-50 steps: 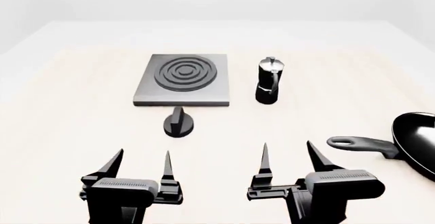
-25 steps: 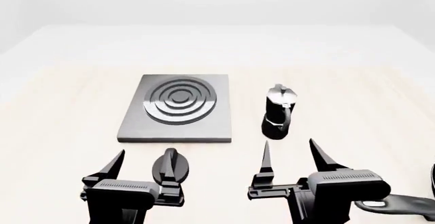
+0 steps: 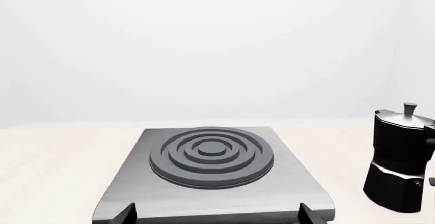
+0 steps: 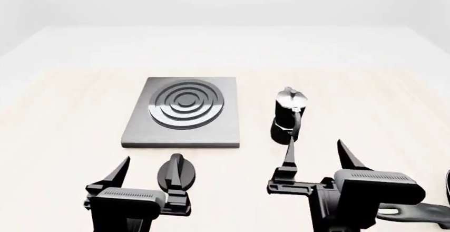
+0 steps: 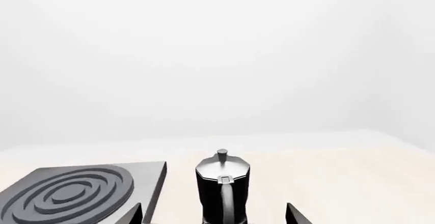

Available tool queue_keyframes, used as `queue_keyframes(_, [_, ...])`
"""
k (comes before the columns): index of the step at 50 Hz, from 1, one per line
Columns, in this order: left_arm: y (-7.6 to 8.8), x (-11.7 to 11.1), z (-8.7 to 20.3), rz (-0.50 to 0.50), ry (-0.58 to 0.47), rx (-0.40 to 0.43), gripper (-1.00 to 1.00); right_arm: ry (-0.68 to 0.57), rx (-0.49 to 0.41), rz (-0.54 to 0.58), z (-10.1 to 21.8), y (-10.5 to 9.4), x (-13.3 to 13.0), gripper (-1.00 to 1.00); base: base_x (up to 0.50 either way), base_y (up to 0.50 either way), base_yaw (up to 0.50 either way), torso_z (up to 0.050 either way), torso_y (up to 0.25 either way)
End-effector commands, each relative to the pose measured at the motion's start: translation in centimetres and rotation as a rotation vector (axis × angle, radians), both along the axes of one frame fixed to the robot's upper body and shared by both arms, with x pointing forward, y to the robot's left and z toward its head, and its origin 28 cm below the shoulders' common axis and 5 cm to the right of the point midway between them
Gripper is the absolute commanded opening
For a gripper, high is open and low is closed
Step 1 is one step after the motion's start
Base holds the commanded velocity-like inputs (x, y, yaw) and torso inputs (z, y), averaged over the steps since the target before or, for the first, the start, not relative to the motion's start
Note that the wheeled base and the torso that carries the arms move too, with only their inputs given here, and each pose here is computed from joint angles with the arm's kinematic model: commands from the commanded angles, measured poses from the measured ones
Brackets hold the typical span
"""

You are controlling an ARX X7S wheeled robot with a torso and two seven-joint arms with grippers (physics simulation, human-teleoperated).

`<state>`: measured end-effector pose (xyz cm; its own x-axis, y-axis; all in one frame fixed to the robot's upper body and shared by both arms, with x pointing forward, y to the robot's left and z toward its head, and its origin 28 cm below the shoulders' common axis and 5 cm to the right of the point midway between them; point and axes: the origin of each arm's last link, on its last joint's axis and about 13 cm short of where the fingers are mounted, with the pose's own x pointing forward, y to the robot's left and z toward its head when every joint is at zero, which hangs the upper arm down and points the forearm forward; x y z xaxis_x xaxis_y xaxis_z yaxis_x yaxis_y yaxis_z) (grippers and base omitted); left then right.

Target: Put the frying pan on the stove.

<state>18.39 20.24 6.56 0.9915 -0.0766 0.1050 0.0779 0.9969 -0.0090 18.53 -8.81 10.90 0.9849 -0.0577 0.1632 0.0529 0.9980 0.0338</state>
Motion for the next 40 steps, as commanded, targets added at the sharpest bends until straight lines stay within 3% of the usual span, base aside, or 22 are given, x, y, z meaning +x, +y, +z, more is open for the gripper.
queue_keyframes(1, [0.0,-0.1,-0.2,0.000,0.003,0.002,1.00,0.012,0.041,-0.137,1.0,-0.3,0.3,1.00,0.00,0.00,0.00,0.000,0.000])
queue_keyframes(6, [0.0,-0.1,-0.1,0.006,-0.002,-0.001,1.00,-0.004,0.045,-0.278,1.4,-0.6,0.5,1.00,0.00,0.00,0.00,0.000,0.000])
queue_keyframes(8, [0.0,-0.1,-0.1,0.005,-0.002,0.001,1.00,-0.043,0.053,-0.274,1.5,-0.5,0.6,1.00,0.00,0.00,0.00,0.000,0.000])
queue_keyframes(10, [0.0,-0.1,0.0,0.008,-0.003,0.000,1.00,-0.030,0.040,-0.353,1.7,-0.6,0.6,1.00,0.00,0.00,0.00,0.000,0.000])
queue_keyframes(18, [0.0,0.0,0.0,0.018,-0.008,0.002,1.00,-0.036,0.026,-0.485,1.5,-0.7,1.1,1.00,0.00,0.00,0.00,0.000,0.000])
queue_keyframes(28, [0.0,0.0,-0.1,0.013,-0.002,-0.002,1.00,-0.057,-0.001,-0.586,1.5,-0.5,1.6,1.00,0.00,0.00,0.00,0.000,0.000])
queue_keyframes(40, [0.0,0.0,-0.1,0.014,-0.002,-0.006,1.00,-0.085,0.054,-0.711,1.8,-0.6,2.0,1.00,0.00,0.00,0.00,0.000,0.000])
